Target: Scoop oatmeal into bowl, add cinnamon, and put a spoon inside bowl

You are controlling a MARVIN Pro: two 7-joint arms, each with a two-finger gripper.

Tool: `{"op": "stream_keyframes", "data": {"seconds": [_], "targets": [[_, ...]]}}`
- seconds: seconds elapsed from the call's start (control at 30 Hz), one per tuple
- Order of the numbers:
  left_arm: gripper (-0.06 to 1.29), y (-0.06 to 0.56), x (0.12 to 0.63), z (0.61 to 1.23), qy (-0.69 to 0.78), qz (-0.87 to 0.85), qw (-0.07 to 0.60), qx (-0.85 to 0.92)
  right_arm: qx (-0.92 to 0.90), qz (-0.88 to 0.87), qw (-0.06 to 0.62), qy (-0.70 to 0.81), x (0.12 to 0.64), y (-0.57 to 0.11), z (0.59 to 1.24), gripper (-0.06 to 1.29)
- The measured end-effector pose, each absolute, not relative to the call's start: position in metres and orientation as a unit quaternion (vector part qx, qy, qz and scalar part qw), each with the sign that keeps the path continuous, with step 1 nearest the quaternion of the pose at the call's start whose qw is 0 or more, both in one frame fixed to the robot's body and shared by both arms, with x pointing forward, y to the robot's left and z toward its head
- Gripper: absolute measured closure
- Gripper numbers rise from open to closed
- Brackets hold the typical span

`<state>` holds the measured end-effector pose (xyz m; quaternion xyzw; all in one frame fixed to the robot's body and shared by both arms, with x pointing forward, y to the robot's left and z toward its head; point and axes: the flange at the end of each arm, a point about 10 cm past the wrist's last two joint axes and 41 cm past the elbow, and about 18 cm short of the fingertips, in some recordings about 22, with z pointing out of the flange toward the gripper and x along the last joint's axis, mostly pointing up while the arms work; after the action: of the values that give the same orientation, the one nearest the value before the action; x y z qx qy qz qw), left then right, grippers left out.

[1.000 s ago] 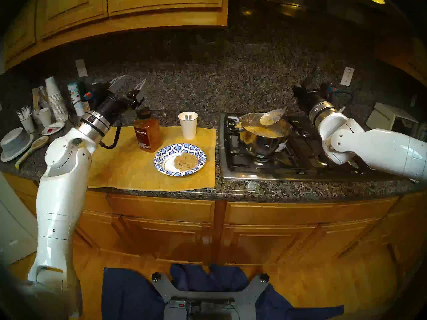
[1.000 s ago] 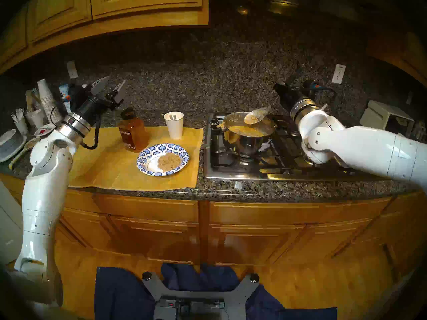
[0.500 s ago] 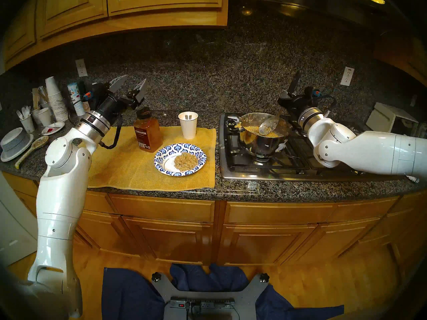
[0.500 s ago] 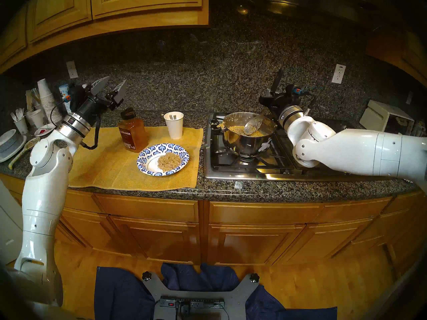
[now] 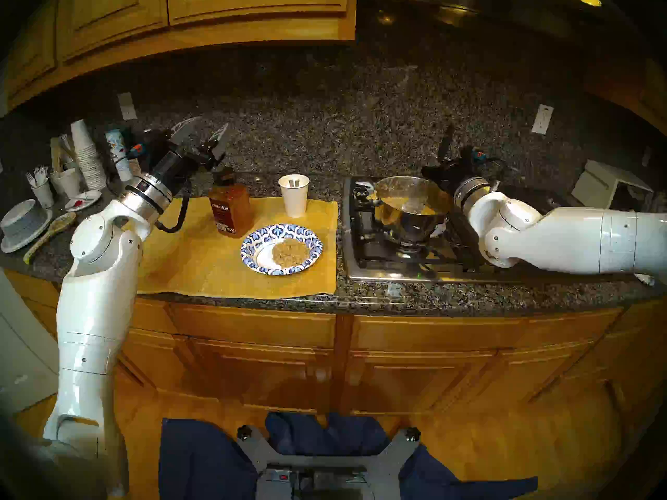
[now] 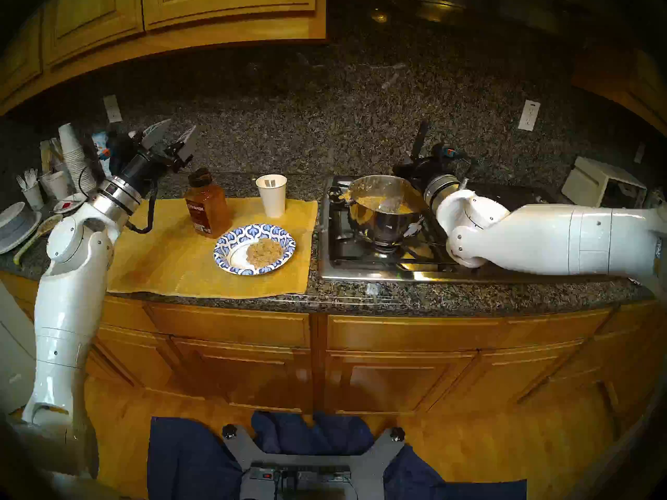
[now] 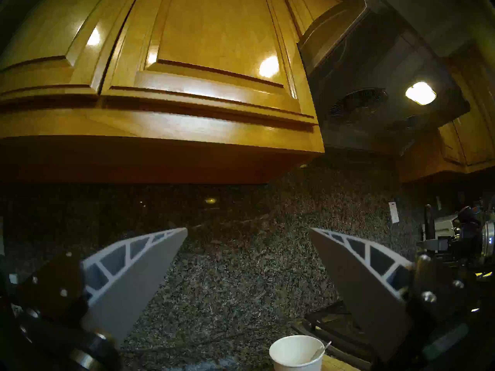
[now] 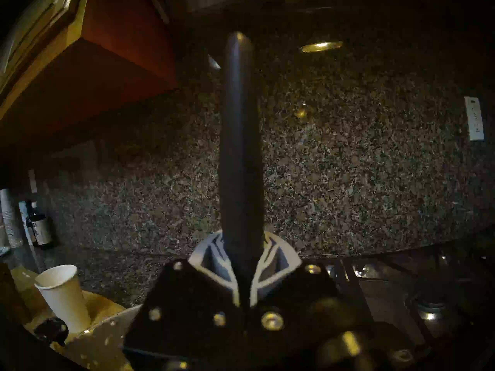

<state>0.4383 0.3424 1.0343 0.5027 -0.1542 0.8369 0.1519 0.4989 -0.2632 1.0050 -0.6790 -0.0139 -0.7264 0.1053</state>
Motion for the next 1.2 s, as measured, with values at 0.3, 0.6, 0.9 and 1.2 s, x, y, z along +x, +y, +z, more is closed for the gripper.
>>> {"op": "stream_keyframes", "data": {"seconds": [0.3, 0.6, 0.9, 1.2], "targets": [[0.00, 0.342, 0.438, 1.034, -0.154, 0.837, 0.152, 0.503, -0.690, -0.717, 0.097, -0.001, 0.501, -0.264, 1.003, 1.26], [0.00, 0.342, 0.438, 1.034, -0.154, 0.837, 0.152, 0.503, -0.692, -0.716, 0.089, 0.018, 0.501, -0.273, 1.003, 1.19], [0.00, 0.342, 0.438, 1.034, -0.154, 0.837, 0.152, 0.503, -0.688, -0.721, 0.079, 0.030, 0.501, -0.285, 1.008, 0.93], [0.00, 0.342, 0.438, 1.034, -0.154, 0.837, 0.152, 0.503, -0.681, -0.728, 0.068, 0.043, 0.500, -0.298, 1.015, 0.72]]}}
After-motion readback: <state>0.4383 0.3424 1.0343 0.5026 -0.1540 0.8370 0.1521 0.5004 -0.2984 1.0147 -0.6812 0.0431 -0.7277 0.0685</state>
